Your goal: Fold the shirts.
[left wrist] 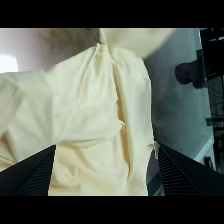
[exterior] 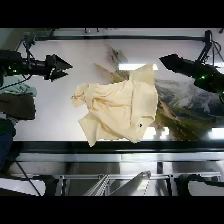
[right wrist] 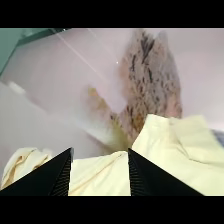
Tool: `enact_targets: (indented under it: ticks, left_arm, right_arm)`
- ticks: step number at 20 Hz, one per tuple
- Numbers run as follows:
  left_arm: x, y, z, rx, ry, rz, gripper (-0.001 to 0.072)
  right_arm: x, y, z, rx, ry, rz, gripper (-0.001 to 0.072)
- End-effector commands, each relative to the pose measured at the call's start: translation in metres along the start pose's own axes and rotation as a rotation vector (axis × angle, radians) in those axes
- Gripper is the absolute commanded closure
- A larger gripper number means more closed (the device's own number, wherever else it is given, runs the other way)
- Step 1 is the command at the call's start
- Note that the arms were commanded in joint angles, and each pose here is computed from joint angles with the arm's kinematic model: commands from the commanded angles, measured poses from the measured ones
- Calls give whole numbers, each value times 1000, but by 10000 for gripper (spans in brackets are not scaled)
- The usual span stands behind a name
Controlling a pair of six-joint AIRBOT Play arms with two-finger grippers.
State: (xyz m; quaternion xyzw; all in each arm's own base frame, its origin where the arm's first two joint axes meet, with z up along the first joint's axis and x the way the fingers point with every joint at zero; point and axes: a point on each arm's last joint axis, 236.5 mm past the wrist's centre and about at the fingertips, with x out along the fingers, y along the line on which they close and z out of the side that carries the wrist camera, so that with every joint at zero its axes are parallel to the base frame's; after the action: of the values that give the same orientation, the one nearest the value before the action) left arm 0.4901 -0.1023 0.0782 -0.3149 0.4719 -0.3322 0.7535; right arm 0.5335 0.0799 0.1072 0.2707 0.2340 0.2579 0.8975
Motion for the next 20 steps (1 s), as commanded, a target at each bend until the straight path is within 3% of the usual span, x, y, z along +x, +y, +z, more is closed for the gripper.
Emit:
enact_targets:
  ticks: [1,3,8,9,11,20]
  left_arm:
    - [-17,37,8,-94,40,-24,-9]
    - [-30,60,-2,-161,83,35,-9]
    - [-13,142,-115,-324,400,339,-9]
    - [-4,149,-124,-343,405,350,-9]
    - [11,155,-138,-365,406,355,-8]
    - [94,133,-146,-313,458,295,12]
  right_arm:
    - [-32,-31,13,145,34,-11,319]
    - [-72,-56,-10,229,148,-99,319]
    - [-122,-108,-151,461,376,-311,319]
    - [-123,-112,-168,491,389,-329,316]
    - [-119,-113,-190,524,429,-328,179]
    - [-85,-114,-176,527,326,-344,183]
